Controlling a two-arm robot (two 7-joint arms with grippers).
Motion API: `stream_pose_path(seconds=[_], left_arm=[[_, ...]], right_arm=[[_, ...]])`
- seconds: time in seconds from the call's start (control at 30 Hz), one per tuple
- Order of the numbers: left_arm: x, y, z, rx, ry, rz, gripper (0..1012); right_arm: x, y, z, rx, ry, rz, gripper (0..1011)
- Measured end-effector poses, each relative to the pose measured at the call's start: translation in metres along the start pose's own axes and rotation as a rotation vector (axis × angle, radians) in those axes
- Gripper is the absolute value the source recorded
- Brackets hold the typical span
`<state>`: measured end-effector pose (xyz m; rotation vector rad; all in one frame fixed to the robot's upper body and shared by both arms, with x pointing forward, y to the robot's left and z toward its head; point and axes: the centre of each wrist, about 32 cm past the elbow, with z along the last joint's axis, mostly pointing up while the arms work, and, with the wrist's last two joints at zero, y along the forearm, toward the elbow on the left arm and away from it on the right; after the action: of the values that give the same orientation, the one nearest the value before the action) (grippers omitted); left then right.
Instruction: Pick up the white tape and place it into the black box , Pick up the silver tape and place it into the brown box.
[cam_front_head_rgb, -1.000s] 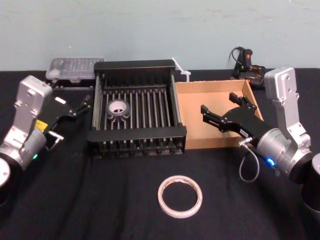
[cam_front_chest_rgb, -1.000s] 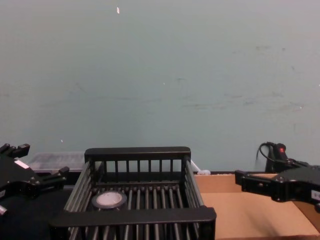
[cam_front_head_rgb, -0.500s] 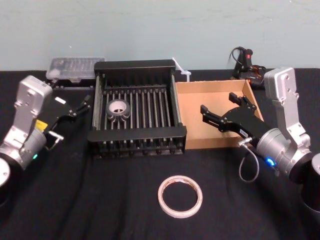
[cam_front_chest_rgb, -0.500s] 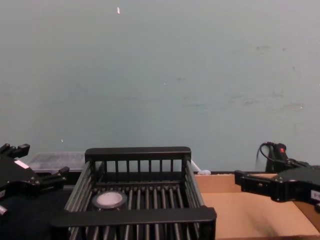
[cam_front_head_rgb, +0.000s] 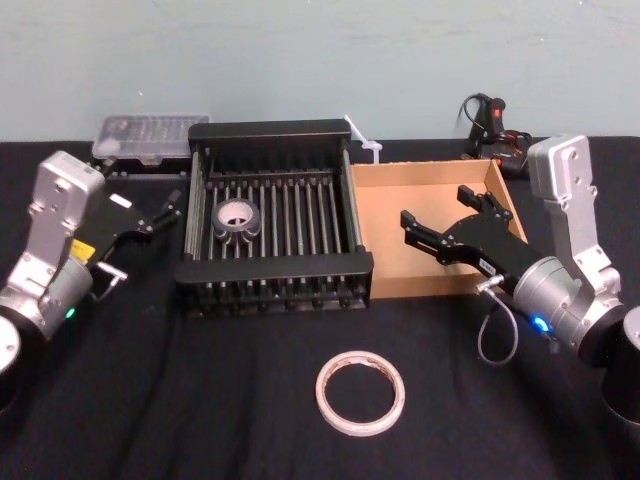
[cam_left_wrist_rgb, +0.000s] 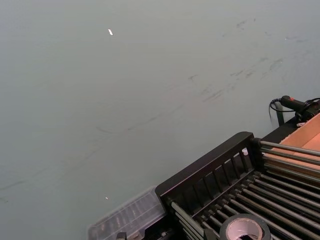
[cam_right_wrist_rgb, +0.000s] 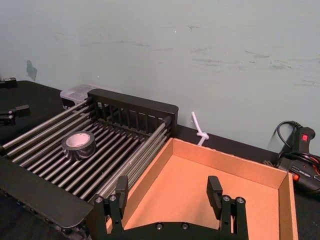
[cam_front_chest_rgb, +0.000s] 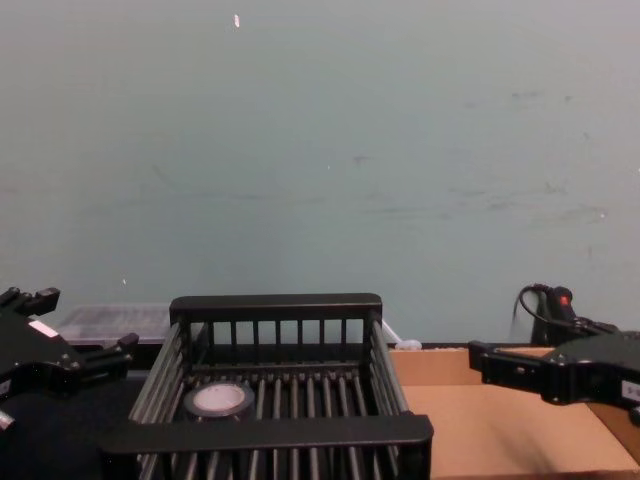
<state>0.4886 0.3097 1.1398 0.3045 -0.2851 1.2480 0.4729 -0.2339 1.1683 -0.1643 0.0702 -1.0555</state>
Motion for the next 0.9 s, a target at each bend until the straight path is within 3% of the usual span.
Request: stream_pose_path(seconds=[0.9], left_arm=[[0.0000,0.0000,0.0000,0.000,0.000,0.000,1001]], right_arm=[[0.0000,0.0000,0.0000,-0.001,0.000,0.000,1002]])
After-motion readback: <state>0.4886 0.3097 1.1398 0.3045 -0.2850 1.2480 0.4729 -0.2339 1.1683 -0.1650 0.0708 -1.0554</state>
